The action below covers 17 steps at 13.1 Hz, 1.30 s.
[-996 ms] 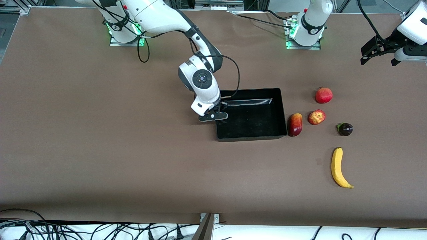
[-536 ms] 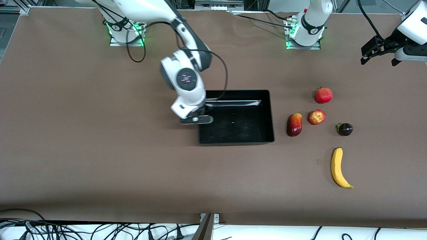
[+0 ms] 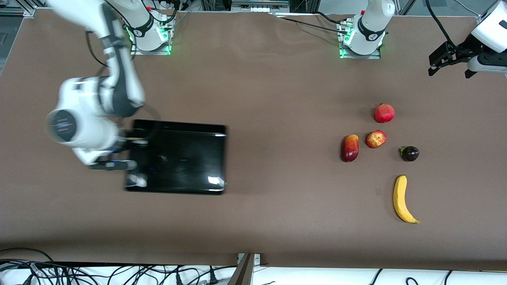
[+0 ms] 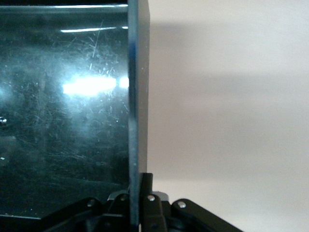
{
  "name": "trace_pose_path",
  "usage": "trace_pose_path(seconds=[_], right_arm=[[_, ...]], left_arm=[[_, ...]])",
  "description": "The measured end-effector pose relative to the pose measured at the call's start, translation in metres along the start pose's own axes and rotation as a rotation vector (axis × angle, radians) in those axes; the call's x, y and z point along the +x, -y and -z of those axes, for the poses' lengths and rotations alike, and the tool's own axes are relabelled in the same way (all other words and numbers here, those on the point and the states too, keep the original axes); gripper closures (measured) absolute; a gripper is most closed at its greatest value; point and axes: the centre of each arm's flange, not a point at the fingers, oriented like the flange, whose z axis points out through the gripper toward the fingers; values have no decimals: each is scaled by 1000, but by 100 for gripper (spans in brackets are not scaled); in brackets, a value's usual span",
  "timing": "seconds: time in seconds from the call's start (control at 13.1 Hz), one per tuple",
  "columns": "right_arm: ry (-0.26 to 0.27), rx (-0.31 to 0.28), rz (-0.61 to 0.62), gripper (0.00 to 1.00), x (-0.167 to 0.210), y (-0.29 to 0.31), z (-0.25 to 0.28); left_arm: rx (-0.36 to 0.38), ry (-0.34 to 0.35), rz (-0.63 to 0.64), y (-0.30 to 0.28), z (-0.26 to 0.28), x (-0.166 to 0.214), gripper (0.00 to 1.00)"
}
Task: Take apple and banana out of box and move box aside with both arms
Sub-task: 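Drag the tray across the table toward the right arm's base side, then open the right gripper and draw it back from the tray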
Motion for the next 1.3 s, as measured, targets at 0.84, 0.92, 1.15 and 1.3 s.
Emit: trace_pose_path(seconds=[0.84,0.92,1.15,1.3], right_arm=[[21,57,67,37,-21,-62,-16],[20,77,66,26,-24,-65,15],[45,50,33,0,-37,-67,106],[30,-7,46,0,-45,-62,166]], left_arm=[[0,0,-11,1,0,0,0],[0,0,-12,1,0,0,0],[0,0,-14,1,0,0,0],[0,0,-14,1,0,0,0]])
